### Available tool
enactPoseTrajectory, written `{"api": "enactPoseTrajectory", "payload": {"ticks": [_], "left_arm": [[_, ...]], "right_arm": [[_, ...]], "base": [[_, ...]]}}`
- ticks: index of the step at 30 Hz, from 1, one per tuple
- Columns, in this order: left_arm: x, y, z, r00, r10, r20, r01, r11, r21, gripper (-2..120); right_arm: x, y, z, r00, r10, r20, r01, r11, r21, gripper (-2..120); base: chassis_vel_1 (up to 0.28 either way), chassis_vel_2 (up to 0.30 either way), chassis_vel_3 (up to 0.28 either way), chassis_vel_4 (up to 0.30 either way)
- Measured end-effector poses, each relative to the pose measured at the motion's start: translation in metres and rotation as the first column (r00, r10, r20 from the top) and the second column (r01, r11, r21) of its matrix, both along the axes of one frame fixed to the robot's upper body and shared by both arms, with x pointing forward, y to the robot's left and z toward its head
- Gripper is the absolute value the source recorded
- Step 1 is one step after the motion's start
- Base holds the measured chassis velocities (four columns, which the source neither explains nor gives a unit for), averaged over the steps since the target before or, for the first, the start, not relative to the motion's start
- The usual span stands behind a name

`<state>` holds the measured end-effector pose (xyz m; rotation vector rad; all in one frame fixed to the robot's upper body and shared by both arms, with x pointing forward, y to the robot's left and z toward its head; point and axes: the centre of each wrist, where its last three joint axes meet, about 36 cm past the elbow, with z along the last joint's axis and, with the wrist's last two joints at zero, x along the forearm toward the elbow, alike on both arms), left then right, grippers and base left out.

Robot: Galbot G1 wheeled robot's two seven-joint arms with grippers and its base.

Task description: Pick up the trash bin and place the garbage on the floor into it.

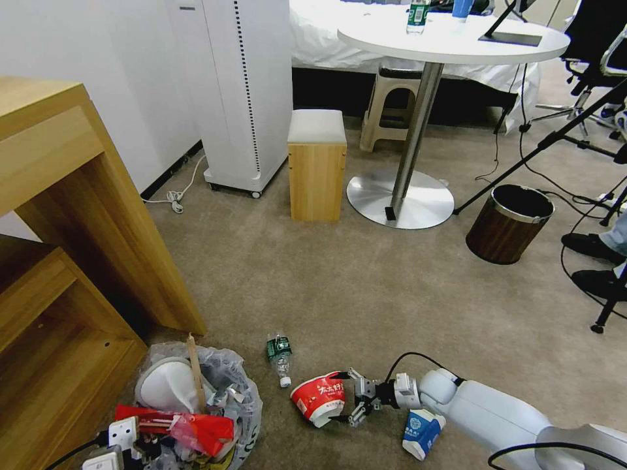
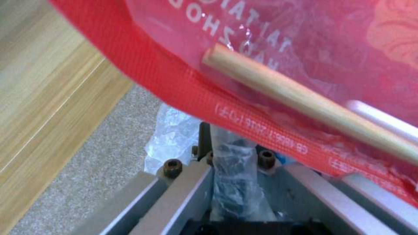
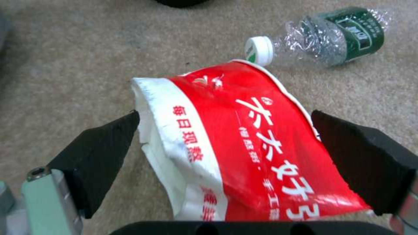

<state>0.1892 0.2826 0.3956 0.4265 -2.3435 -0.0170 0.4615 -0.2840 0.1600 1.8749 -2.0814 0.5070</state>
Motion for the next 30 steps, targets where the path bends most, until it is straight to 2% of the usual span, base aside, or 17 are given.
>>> {"api": "enactPoseTrajectory", "payload": {"ticks": [15, 24, 30], "left_arm": [[0.002, 0.002, 0.001, 1.000, -0.006, 0.009, 0.006, 1.000, 0.000, 0], [0.002, 0.004, 0.000, 1.000, -0.012, 0.016, 0.012, 1.000, 0.003, 0], [0.002, 0.004, -0.001, 0.999, -0.020, 0.025, 0.020, 1.000, 0.008, 0]], "right_arm": [[-0.018, 0.025, -0.018, 0.998, -0.050, 0.037, 0.051, 0.998, -0.032, 100], [-0.025, 0.021, -0.023, 0.998, -0.066, 0.024, 0.066, 0.997, -0.035, 98], [-0.026, 0.012, -0.020, 0.995, -0.098, 0.033, 0.100, 0.994, -0.036, 76]], "base": [[0.000, 0.000, 0.000, 0.000], [0.000, 0.000, 0.000, 0.000], [0.000, 0.000, 0.000, 0.000]]}}
